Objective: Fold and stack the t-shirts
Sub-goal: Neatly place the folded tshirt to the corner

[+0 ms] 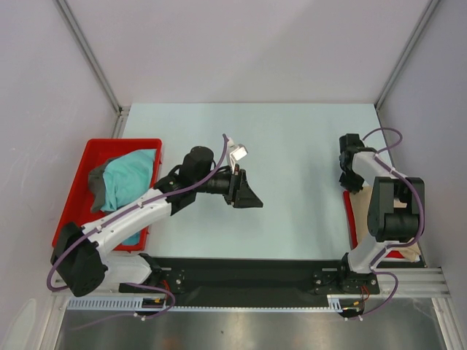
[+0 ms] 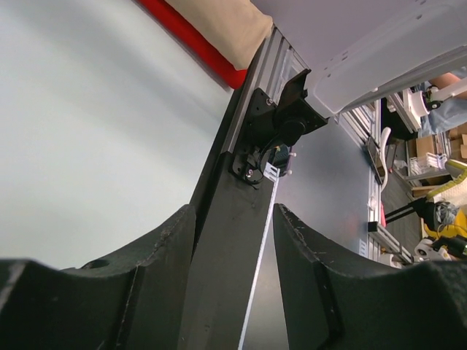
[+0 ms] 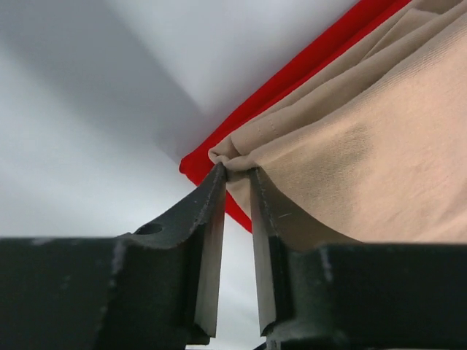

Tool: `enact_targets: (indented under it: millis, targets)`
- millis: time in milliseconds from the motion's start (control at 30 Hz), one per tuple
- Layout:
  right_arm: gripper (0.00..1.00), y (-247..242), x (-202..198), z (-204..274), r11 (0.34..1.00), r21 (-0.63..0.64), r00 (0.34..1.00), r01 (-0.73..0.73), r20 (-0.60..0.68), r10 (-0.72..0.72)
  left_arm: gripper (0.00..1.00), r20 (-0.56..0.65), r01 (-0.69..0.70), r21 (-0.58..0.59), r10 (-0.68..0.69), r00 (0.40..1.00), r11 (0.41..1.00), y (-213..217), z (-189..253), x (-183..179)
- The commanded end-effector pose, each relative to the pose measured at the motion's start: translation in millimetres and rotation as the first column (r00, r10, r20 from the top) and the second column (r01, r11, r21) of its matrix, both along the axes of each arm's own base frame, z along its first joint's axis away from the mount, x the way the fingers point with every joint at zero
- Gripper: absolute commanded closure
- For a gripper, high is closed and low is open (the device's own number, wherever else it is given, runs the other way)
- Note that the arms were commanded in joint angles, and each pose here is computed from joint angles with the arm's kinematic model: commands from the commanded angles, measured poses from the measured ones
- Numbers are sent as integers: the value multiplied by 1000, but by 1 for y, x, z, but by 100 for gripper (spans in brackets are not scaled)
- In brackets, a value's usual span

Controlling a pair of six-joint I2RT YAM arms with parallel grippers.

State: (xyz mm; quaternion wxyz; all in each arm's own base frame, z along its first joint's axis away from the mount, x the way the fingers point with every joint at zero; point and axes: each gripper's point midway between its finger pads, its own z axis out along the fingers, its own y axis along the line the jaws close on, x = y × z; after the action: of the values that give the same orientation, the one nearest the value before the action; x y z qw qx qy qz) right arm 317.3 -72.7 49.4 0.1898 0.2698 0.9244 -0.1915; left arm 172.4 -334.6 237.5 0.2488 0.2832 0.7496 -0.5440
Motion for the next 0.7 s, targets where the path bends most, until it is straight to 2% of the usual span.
enact_targets:
  millis: [0, 133, 167, 200, 367, 467, 667]
  targets:
    - [77, -7, 8, 6, 999, -53, 1000, -4, 5, 5, 48, 51, 16, -30, -15, 999, 999, 2, 10, 0]
    - [84, -6, 11, 4, 999, -48, 1000, -16, 1, 16, 48, 49, 25, -32, -24, 999, 999, 2, 10, -1]
    - [95, -5, 12, 5, 999, -44, 1000, -18, 1, 18, 48, 51, 26, -31, -25, 998, 999, 3, 10, -2]
    - [100, -4, 10, 6, 999, -42, 1000, -20, -8, 20, 48, 47, 26, -28, -25, 999, 999, 3, 9, -2]
    - [100, 6, 15, 33, 1000, 9, 999, -29, 34, 28, 48, 55, 29, -31, -27, 998, 999, 5, 11, -3]
    - [100, 22, 3, 26, 991, 135, 1000, -15, -10, 16, 48, 54, 34, -37, -31, 998, 999, 5, 12, -4]
    - [100, 37, -13, 5, 971, 237, 999, 35, -18, -31, 48, 43, 51, -40, -50, 998, 998, 5, 12, -7]
